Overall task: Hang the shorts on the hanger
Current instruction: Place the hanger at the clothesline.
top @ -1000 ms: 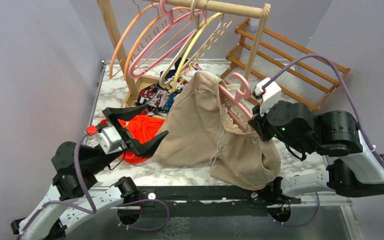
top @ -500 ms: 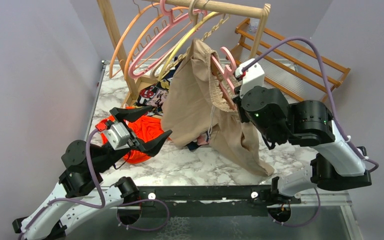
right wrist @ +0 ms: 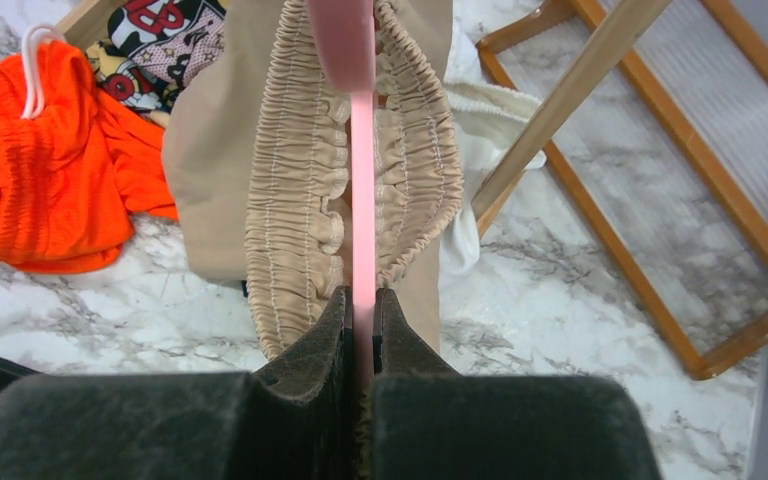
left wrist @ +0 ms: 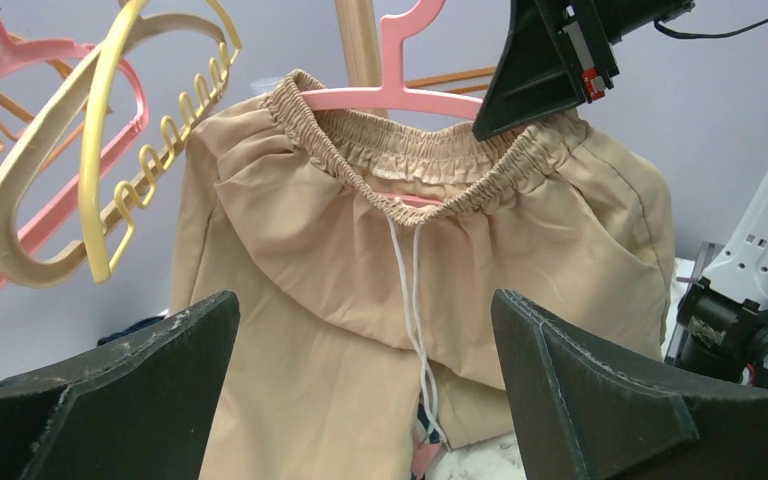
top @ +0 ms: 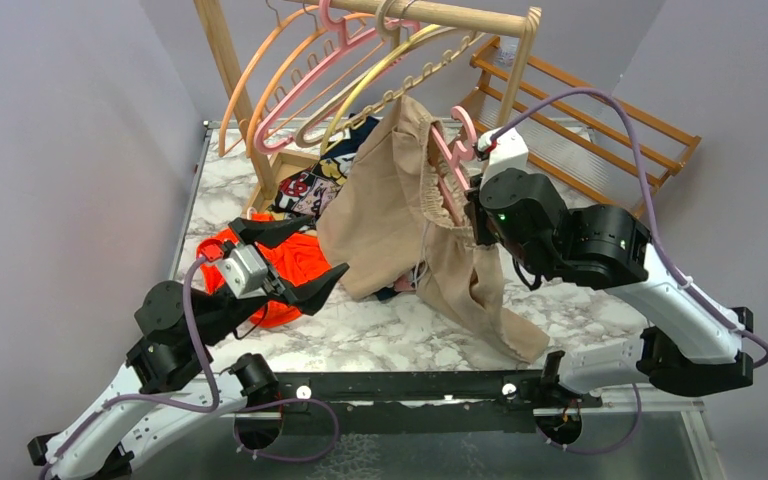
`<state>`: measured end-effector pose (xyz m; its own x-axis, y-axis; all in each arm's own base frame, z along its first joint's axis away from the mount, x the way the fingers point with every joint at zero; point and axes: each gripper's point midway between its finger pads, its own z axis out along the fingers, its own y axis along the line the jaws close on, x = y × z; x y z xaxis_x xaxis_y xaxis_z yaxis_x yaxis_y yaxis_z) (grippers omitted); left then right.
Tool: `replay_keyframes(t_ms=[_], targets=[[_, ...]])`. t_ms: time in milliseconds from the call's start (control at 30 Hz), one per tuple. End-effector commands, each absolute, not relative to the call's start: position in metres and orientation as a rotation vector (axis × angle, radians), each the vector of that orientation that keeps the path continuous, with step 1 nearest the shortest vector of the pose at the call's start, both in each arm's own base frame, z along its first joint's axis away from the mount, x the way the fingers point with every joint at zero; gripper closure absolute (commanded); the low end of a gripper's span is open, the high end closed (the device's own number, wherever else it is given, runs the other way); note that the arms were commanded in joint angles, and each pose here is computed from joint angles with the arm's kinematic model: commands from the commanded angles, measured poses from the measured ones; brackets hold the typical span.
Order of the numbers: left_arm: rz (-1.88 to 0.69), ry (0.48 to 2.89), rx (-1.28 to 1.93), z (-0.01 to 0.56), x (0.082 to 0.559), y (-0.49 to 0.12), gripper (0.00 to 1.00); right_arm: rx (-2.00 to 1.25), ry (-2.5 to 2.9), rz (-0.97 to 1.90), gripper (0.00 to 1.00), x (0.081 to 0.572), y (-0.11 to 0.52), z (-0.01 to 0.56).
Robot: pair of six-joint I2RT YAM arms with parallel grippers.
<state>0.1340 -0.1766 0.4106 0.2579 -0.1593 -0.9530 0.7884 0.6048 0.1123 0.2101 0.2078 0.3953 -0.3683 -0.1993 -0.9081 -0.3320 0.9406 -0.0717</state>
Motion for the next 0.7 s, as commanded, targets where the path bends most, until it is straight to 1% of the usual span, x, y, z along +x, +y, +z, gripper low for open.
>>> replay_keyframes(t_ms=[0,133,367,667], targets=[[-0.746,1.141,0.636,0.407,0.136,-0.180,0.01,-0.232,1.946,0.335,0.99,0.215,0.217,0.405],[-0.755,1.151,0.627,0.401,0.137,-0.181,0.01,-0.121,1.923,0.362,0.99,0.221,0.210,0.408],[-0.763,1.170,0.620,0.389,0.139,-0.183,0.01,0.029,1.895,0.310,0.99,0.231,0.196,0.414],[-0.754,1.192,0.626,0.375,0.142,-0.186,0.01,0.086,1.872,0.297,0.99,0.231,0.186,0.422]])
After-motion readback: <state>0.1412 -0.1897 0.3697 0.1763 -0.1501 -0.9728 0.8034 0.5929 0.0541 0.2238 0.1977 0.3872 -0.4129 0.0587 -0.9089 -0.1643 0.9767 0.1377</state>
